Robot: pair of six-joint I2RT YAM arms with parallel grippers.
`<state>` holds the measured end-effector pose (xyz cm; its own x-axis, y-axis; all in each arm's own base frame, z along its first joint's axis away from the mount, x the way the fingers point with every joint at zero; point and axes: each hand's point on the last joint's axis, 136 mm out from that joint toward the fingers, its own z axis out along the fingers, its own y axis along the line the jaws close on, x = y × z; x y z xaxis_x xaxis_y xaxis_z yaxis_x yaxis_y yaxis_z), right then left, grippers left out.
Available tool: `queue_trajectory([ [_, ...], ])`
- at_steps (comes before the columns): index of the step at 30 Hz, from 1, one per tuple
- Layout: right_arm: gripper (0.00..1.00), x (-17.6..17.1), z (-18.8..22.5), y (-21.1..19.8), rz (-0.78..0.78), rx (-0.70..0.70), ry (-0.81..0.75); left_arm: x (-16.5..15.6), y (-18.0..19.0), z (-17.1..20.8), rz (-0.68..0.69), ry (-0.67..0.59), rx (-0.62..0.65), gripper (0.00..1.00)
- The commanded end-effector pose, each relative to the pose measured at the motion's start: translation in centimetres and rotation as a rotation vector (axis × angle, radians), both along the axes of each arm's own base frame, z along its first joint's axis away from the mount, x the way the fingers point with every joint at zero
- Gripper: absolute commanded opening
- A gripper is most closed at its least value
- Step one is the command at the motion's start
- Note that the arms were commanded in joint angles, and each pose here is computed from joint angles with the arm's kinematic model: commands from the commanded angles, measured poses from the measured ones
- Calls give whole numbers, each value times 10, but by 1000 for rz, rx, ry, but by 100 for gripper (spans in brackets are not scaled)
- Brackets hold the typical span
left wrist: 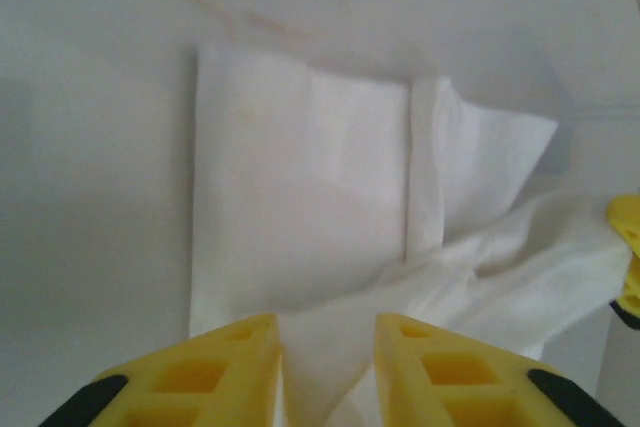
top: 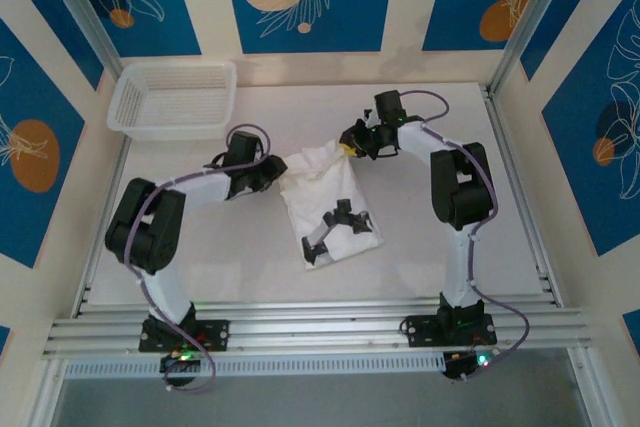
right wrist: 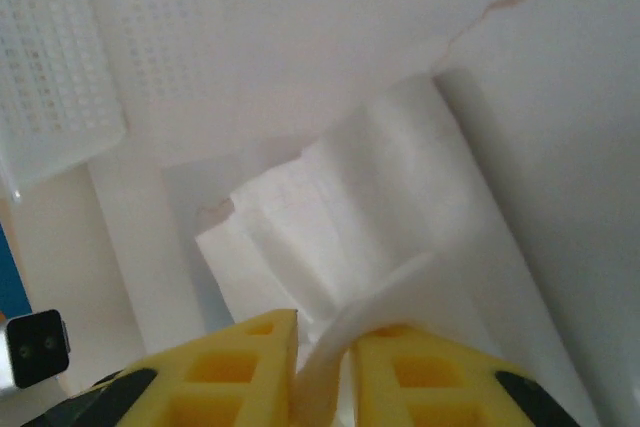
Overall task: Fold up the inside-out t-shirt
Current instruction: Smooth out the T-shirt at the center of the table, then fold the T-shirt at the center of the table.
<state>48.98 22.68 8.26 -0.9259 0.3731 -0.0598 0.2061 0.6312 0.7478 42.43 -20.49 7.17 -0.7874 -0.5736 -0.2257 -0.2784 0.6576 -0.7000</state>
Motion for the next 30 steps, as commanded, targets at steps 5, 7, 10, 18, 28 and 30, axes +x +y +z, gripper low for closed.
queue_trajectory([
  [5, 44, 33, 48, -12, 28, 34, -66, 45, 43, 28, 105, -86, -58, 37],
  [7, 51, 37, 63, -20, 31, 34, -99, 46, 61, 37, 135, -106, -40, 38],
  [10, 52, 32, 80, -32, 45, 45, -140, 36, 80, 46, 149, -117, 0, 40],
  [18, 59, -10, 28, -30, 217, -179, -207, -13, 52, 14, -61, -19, 185, 49],
  [28, 63, 10, -21, -16, 343, -286, -197, 6, 17, -13, -167, 15, 150, 64],
  [30, 63, 11, -27, -13, 354, -281, -184, 12, 12, -17, -171, 22, 147, 64],
])
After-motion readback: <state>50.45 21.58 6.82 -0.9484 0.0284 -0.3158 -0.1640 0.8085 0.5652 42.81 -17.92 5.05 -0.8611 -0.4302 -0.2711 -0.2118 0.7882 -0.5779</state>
